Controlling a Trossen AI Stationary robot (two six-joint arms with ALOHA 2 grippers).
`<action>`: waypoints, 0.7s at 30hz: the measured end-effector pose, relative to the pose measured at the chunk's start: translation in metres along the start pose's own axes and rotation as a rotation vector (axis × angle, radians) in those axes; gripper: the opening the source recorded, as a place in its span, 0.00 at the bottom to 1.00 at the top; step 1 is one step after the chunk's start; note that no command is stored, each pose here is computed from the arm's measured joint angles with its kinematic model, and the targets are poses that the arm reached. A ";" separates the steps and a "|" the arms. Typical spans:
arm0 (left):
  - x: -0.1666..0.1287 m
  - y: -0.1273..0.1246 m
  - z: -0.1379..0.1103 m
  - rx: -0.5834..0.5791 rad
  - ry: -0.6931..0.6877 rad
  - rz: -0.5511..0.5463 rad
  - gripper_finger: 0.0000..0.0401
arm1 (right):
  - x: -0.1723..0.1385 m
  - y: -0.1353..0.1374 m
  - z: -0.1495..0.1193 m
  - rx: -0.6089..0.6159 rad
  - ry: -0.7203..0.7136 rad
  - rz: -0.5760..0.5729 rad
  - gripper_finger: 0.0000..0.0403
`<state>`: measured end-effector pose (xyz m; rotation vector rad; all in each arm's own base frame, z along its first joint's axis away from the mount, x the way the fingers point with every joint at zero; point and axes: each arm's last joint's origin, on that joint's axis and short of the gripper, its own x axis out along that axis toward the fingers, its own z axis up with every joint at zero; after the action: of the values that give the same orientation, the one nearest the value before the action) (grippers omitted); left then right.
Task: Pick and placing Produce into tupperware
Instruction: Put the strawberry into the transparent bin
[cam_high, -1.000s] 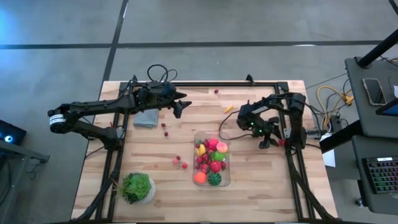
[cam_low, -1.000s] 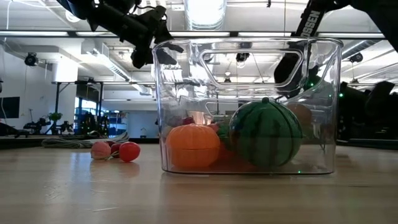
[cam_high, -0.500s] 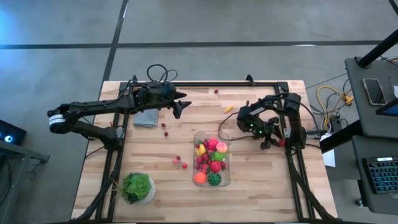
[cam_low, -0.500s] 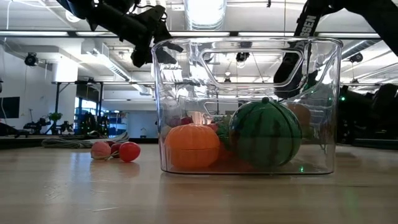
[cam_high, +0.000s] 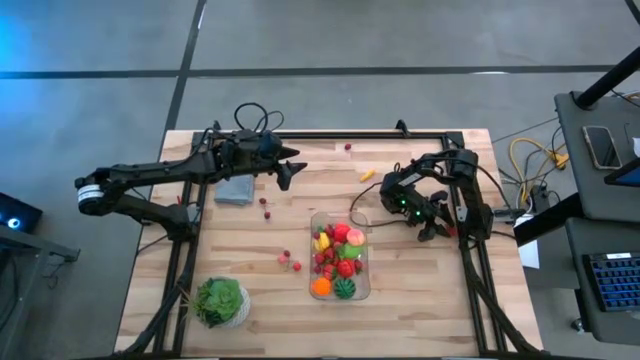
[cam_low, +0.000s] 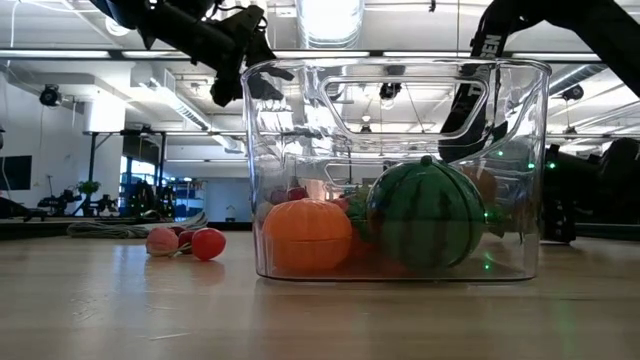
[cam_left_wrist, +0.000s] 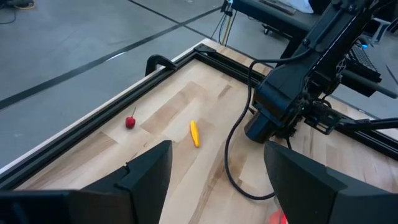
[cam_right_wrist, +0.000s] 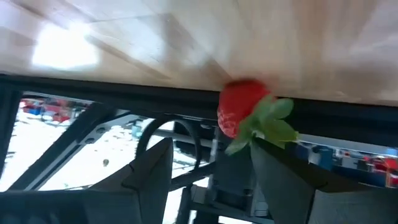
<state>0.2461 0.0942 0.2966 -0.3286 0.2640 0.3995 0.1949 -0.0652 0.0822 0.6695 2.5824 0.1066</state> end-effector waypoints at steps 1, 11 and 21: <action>0.000 0.000 0.000 0.000 0.000 0.000 0.60 | 0.000 0.001 0.000 -0.006 0.000 0.021 0.52; -0.002 0.000 0.001 0.001 -0.001 0.000 0.60 | -0.020 0.006 -0.011 0.264 -0.134 -0.009 0.52; -0.002 0.000 0.001 0.002 -0.001 0.001 0.60 | -0.034 0.010 -0.027 0.788 -0.405 0.074 0.52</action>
<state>0.2445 0.0937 0.2978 -0.3268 0.2631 0.4000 0.2129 -0.0718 0.1227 0.9294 2.1478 -0.9622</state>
